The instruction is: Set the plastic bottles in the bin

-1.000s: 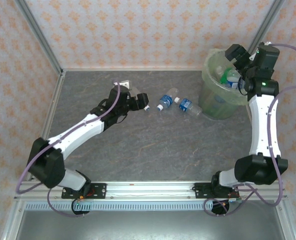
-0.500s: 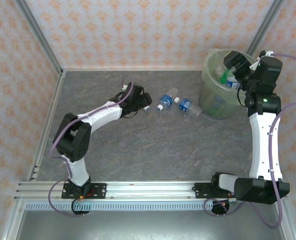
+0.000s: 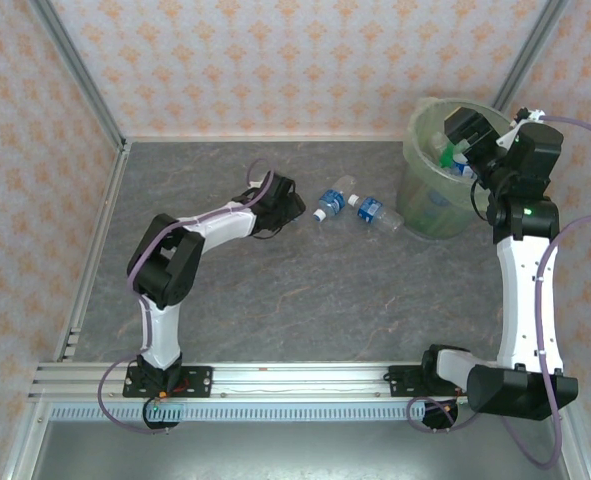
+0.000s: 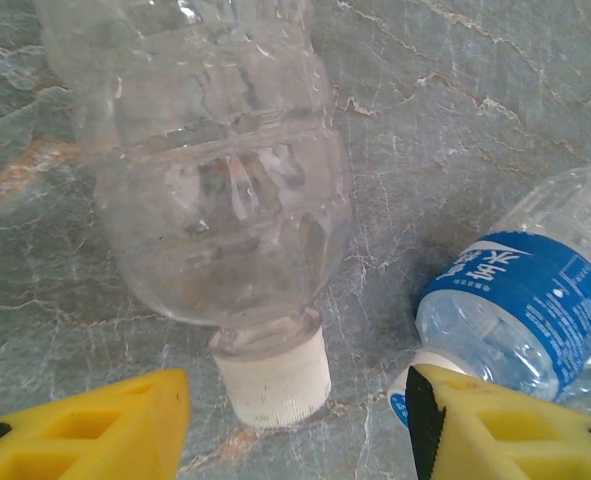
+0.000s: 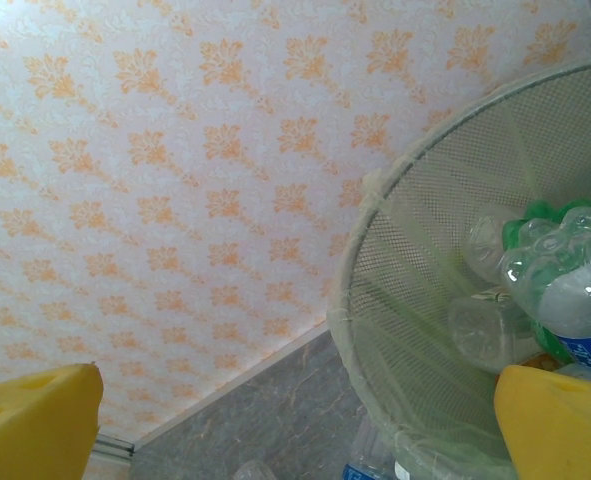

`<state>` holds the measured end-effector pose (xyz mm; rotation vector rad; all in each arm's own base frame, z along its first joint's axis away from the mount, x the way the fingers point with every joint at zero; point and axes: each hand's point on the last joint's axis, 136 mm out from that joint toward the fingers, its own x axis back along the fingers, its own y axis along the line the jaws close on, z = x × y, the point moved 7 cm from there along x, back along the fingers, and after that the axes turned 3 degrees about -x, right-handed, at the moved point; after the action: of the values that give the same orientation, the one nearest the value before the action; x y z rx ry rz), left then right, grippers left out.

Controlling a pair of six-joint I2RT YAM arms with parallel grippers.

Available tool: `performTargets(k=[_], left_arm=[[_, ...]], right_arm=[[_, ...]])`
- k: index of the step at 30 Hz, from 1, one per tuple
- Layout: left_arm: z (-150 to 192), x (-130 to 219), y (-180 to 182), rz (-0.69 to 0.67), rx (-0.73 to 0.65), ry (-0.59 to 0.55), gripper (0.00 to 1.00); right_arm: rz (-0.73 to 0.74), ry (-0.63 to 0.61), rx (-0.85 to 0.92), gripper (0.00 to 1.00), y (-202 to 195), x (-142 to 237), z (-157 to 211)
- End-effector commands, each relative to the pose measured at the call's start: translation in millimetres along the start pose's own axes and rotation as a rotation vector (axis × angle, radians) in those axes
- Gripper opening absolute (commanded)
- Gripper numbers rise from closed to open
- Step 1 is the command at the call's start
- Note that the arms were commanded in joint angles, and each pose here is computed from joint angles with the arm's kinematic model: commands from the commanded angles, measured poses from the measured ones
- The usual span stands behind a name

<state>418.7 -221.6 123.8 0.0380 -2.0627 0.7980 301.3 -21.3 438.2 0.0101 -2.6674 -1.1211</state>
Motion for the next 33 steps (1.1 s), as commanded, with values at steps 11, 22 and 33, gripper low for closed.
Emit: performTargets(k=[11, 22, 33], left_arm=[[2, -33, -9, -0.025, 0.001, -0.039, 0.53], [0, -18, -6, -0.017, -0.031, -0.058, 0.22], [-8, 26, -22, 0.050, -0.144, -0.125, 0.20]], right_arm=[[-0.056, -0.022, -0.005, 1.00, 10, 8, -3], [-0.062, -0.005, -0.033, 1.00, 8, 2, -1], [-0.122, 0.028, -0.047, 1.00, 16, -6, -2]])
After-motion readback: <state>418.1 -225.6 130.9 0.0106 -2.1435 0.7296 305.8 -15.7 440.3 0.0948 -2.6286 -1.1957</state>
